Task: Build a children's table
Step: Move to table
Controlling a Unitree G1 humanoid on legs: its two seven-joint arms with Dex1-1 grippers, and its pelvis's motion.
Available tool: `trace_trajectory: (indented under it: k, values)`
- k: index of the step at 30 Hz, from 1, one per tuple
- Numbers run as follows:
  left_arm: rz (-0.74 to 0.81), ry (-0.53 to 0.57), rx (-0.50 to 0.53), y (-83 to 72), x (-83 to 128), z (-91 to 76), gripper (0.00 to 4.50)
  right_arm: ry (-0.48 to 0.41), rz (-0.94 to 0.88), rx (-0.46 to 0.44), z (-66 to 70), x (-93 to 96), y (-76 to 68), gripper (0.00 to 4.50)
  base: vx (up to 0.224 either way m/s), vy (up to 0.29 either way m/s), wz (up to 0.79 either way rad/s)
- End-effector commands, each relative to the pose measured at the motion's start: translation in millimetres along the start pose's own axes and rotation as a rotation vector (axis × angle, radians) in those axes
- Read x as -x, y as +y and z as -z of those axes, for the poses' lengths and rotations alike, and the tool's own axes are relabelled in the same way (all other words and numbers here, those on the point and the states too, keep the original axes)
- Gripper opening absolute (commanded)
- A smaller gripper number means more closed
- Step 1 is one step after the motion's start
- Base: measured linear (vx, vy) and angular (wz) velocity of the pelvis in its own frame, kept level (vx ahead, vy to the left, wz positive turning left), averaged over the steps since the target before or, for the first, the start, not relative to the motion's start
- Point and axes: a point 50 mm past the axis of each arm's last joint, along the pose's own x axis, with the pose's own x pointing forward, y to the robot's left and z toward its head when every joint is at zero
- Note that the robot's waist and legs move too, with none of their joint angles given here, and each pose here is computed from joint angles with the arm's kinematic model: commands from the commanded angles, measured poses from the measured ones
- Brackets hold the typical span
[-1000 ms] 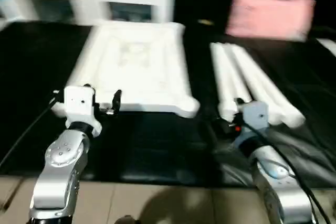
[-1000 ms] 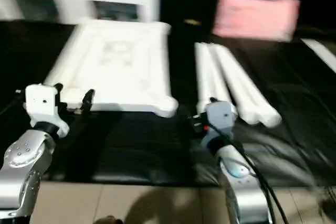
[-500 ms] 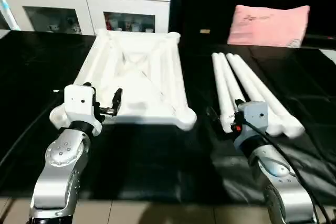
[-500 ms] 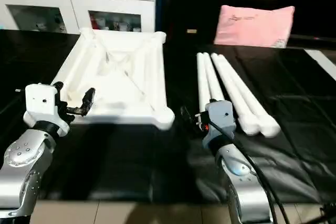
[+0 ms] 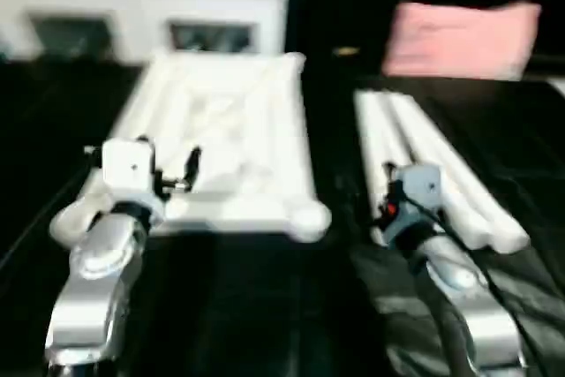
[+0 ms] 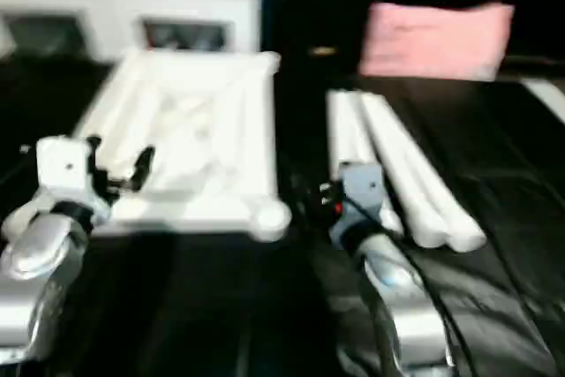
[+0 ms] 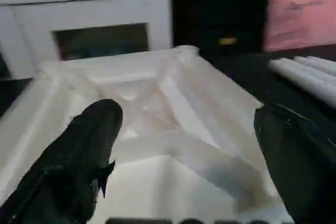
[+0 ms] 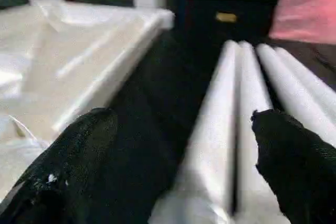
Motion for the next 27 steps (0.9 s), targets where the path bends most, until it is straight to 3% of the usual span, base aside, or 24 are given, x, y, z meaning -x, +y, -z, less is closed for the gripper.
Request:
trace_trajectory:
  k: [1, 9, 14, 17, 22, 27]
  values:
    - [-0.009, 0.011, -0.010, 5.0, 2, 1.0, 4.50, -0.023, -0.011, -0.004, -6.5, -1.2, 4.4, 4.50, -0.108, -0.033, -0.07]
    - [-0.002, 0.013, -0.034, 5.4, 1, 2.0, 4.50, -0.009, 0.040, 0.002, -6.4, -1.8, -0.5, 4.50, -0.096, -0.009, 0.00]
    - [-0.003, 0.020, -0.042, 5.7, 2, 3.7, 4.50, 0.005, 0.052, -0.007, -4.8, -1.1, -2.0, 4.50, -0.045, 0.031, -0.49]
    - [-0.025, 0.044, -0.112, 7.4, 1, 5.7, 4.50, -0.002, 0.076, -0.019, -4.9, -0.5, -4.3, 4.50, 0.003, 0.131, -0.22]
    - [-0.034, 0.044, -0.021, 6.4, 1, 7.5, 4.50, -0.011, 0.065, -0.009, -8.2, -1.6, -4.5, 4.50, -0.009, 0.130, 0.05]
    - [-0.044, 0.058, -0.027, 7.0, 0, 8.4, 4.50, -0.013, 0.059, -0.004, -10.0, -2.6, -5.9, 4.50, -0.004, 0.013, 0.01]
